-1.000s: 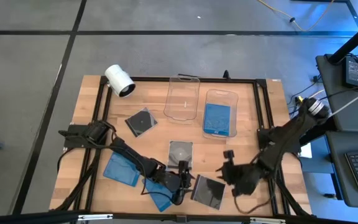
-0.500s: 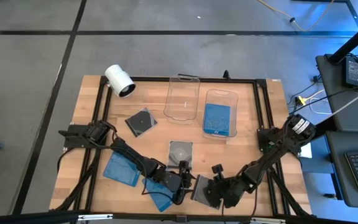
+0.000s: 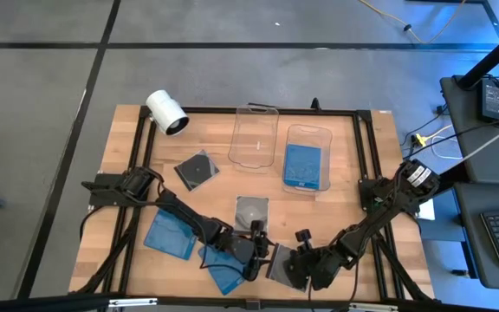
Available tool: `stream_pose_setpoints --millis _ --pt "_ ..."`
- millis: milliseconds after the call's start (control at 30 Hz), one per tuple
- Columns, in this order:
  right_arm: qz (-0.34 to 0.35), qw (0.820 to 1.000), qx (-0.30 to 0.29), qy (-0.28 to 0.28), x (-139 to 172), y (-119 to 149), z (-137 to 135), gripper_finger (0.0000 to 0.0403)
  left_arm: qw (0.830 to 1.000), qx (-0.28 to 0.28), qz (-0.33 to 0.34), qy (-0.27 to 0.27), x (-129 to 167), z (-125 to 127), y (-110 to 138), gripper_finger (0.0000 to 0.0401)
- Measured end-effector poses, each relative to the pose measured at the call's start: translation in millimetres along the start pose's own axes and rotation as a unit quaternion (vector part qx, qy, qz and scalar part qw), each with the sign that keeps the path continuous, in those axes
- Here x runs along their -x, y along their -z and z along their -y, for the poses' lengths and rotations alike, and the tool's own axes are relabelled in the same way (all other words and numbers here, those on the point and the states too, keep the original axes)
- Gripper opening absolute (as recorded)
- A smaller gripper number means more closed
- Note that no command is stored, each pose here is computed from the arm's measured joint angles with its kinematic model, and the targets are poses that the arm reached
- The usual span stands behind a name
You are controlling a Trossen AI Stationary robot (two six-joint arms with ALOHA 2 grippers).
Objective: Pick & place jewel cases by type
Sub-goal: Put the bottom black cd case into the left transparent bin
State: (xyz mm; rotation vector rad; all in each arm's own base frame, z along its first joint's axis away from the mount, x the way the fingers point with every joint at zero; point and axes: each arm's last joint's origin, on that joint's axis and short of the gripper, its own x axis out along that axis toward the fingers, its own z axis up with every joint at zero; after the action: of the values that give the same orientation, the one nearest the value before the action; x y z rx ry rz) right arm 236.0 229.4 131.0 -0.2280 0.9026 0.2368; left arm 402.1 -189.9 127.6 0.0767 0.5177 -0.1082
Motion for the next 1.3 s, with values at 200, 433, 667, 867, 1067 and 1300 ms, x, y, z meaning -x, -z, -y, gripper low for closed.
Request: stream_pose_setpoints --millis 200,433,667,867,1067,1300 --pt "0.0 1.0 -0.004 0.0 0.0 0.0 0.1 0.012 1.0 0.001 0.0 -0.001 -0.9 -2.8 -0.4 0.0239" --pt "-0.003 1.0 -0.013 0.001 -1.7 1.1 -0.2 0.012 1.0 0.0 0.0 0.0 -0.8 -2.4 -0.3 0.0239" --pt "-0.003 1.0 -0.014 0.001 -2.3 1.1 -0.4 0.012 1.0 0.001 0.0 0.0 -0.8 -2.4 -0.3 0.0239" --pt "-0.004 1.0 -0.012 0.001 -2.3 1.3 -0.3 0.012 1.0 -0.002 -0.001 0.0 -0.8 -2.5 -0.3 0.0239" --pt "-0.004 1.0 -0.012 0.001 -2.3 1.3 -0.3 0.012 1.0 -0.003 0.0 -0.001 -0.8 -2.6 -0.3 0.0239" --pt "-0.003 1.0 -0.015 0.001 -2.4 1.1 -0.2 0.012 1.0 -0.003 0.0 -0.001 -0.8 -2.6 -0.3 0.0239"
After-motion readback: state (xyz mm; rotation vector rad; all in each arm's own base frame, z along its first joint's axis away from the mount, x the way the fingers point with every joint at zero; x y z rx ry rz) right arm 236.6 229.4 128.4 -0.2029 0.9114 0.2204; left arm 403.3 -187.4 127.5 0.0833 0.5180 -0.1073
